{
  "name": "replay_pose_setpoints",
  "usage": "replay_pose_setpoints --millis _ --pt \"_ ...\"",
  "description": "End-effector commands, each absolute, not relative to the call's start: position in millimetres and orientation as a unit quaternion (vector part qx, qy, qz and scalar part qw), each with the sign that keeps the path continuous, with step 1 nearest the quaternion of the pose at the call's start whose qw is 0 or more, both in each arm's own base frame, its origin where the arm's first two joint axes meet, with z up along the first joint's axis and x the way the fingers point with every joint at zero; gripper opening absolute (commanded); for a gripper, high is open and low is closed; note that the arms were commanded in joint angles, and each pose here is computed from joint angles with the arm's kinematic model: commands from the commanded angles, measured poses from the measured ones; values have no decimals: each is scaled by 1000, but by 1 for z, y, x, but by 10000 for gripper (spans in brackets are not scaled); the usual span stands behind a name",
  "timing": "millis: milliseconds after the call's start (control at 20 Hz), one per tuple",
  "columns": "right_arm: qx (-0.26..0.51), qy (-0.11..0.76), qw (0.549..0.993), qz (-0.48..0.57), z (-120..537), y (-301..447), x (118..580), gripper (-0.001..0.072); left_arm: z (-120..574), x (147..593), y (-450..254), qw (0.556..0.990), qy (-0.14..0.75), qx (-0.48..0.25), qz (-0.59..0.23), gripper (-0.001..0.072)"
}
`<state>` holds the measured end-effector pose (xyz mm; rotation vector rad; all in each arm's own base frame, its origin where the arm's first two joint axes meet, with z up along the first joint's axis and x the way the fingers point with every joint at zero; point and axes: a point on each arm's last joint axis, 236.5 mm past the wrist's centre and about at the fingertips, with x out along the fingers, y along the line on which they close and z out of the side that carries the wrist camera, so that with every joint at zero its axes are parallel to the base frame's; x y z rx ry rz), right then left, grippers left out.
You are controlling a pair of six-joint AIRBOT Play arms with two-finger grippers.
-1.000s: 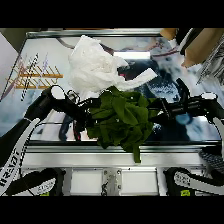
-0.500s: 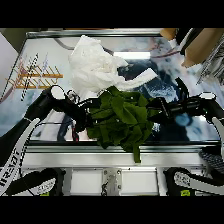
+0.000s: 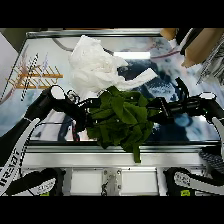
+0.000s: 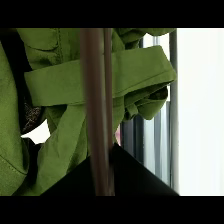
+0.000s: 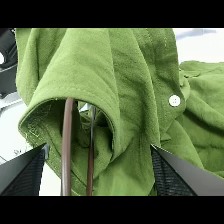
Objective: Fold the clothes and pants, and hang the long-sleeved shirts on hangers.
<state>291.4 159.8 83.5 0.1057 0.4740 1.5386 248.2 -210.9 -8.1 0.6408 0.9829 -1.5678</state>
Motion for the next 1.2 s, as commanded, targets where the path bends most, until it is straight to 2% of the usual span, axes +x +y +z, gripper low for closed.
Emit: replay_pose_setpoints --millis 0,750,800,900,1150 --pt "49 214 691 688 83 160 291 717 -8 248 -211 558 416 272 -665 15" --pt "50 215 691 688 83 160 291 705 -8 248 -211 558 416 272 -665 15" --pt "50 215 691 688 83 160 291 643 -8 248 -211 558 416 272 -665 15" --pt "51 216 691 688 83 160 291 22 -8 248 -211 558 416 272 -665 15" --pt "58 205 695 687 89 161 294 18 -8 249 -211 558 416 272 -665 15"
